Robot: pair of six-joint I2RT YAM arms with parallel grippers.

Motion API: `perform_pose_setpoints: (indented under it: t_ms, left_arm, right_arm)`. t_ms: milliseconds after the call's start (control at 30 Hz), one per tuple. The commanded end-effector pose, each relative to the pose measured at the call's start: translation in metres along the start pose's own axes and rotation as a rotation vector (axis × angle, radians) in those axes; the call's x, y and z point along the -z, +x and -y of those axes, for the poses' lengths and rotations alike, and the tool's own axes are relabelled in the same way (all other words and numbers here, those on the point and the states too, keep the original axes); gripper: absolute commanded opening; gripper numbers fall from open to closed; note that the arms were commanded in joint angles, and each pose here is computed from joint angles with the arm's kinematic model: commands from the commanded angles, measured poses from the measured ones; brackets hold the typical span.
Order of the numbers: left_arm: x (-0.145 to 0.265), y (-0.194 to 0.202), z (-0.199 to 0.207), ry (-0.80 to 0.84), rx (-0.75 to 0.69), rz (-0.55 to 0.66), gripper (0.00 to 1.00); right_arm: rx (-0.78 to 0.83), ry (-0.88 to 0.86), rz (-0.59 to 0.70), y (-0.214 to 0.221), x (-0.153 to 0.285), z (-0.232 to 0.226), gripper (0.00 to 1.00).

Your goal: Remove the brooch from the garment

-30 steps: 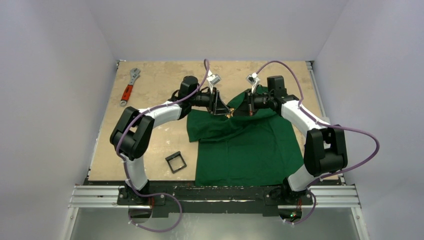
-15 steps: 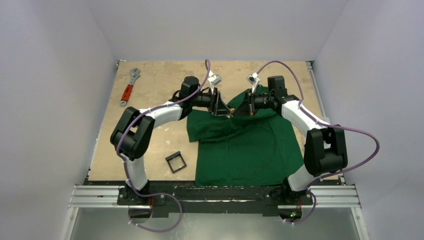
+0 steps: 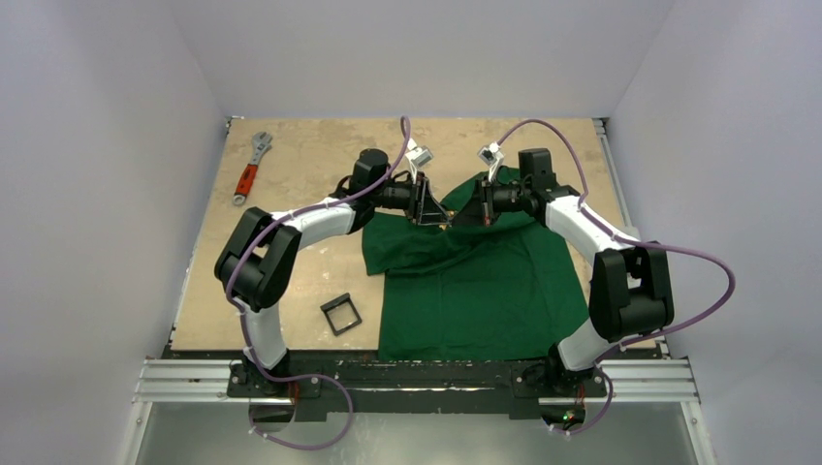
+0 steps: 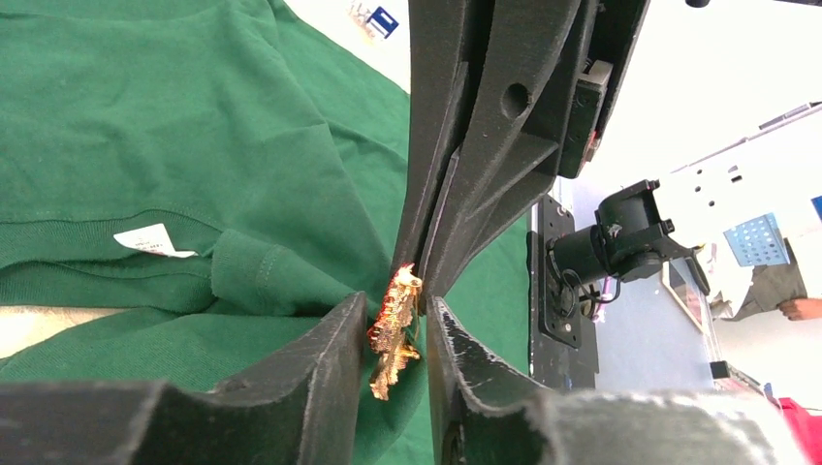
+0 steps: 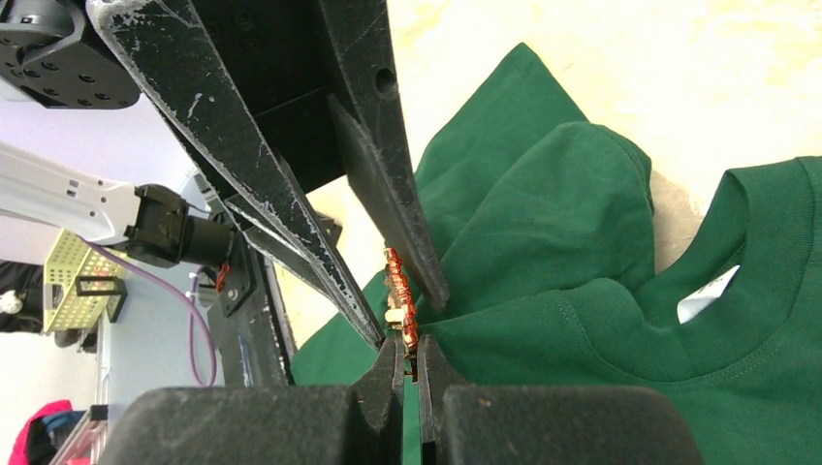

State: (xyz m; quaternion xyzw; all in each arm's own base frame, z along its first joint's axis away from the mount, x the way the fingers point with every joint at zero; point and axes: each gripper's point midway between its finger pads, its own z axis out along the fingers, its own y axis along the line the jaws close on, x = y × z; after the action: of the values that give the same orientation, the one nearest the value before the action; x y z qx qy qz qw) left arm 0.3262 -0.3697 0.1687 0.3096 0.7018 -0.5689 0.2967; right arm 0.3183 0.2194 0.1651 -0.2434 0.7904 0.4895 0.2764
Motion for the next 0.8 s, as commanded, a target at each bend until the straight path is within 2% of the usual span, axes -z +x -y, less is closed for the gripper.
perform_pose_setpoints:
  t_ms: [0,133,333,367,467,533,767]
  left_arm:
    - [-0.002,-0.015,-0.005,-0.049,-0.046,0.036,0.24]
    - [0.0,-0.009,-0.02,-0.15,-0.06,-0.003,0.17]
    - [0.001,-0.006,-0.024,-0.175,-0.043,-0.017,0.1]
    - [0.0,-0.006,-0.023,-0.166,-0.038,-0.014,0.12]
    - [-0.001,-0.01,-0.01,-0.103,-0.039,0.009,0.32]
    - [0.0,-0.013,-0.003,-0.067,-0.048,0.027,0.41]
    - [0.014,-0.02,0.004,-0.06,-0.087,0.047,0.54]
  right_arm:
    - [0.069,-0.038,0.033,-0.009,0.005,-0.015,0.0]
    - [0.083,-0.035,0.043,-0.01,0.007,-0.016,0.0]
    - [0.093,-0.035,0.047,-0.01,0.007,-0.017,0.0]
    - [0.094,-0.036,0.047,-0.01,0.007,-0.018,0.0]
    - [0.093,-0.032,0.047,-0.01,0.007,-0.016,0.0]
    - [0.094,-0.007,0.05,-0.01,0.007,-0.012,0.0]
    - [0.143,0.112,0.071,-0.014,0.01,0.007,0.0]
